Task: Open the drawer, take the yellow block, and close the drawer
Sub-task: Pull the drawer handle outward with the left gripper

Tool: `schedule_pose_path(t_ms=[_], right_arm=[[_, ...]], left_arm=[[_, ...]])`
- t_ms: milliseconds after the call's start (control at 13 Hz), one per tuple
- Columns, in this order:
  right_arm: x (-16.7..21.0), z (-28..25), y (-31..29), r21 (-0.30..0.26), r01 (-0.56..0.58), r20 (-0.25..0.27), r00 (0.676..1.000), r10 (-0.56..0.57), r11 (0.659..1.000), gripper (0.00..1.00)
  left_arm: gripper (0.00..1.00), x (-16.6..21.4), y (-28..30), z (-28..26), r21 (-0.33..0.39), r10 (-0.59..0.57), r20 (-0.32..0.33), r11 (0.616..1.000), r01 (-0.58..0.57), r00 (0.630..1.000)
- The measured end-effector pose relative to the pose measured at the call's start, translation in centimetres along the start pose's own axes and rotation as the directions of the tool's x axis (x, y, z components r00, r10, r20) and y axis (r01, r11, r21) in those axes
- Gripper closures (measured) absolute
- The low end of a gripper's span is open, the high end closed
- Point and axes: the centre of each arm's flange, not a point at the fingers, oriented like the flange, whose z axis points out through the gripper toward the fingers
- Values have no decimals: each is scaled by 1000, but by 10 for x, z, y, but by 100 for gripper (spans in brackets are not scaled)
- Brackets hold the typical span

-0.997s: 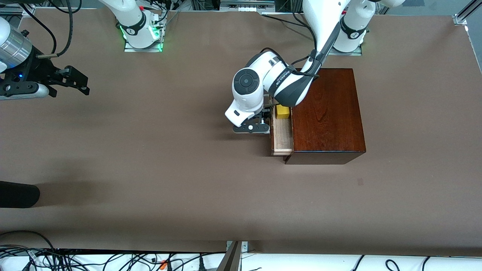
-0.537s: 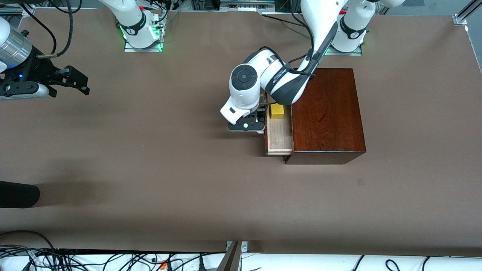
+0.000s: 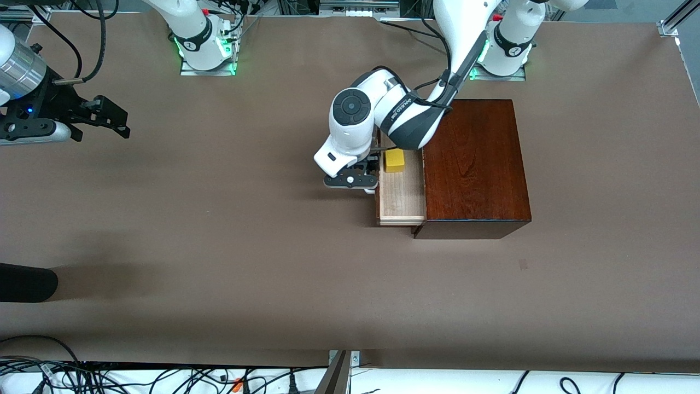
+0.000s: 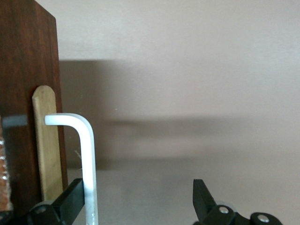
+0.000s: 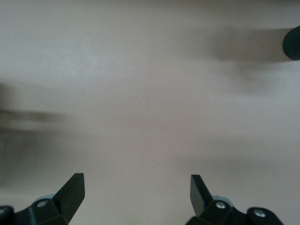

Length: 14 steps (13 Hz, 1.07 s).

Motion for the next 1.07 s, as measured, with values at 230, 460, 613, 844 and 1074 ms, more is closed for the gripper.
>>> schedule_pose_path(t_ms=[230,460,613,844,1074], right_arm=[[0,0,0,0,0,0,1000,0,1000,0],[0,0,0,0,0,0,1000,0,1000,0],[0,0,0,0,0,0,1000,0,1000,0],[0,0,0,0,0,0,1000,0,1000,0],[0,0,0,0,0,0,1000,0,1000,0]], left_arm=[[0,0,2,0,-6,7,-5,1000,-7,1000],[0,3,1,-12,-2,58,-2,998,-58,998],[0,0,-2,-25,31,98,28,995,-99,995],[0,-4,-6,-51,131,145,66,980,-153,987],[0,2,-25,-108,190,200,115,957,-219,973]])
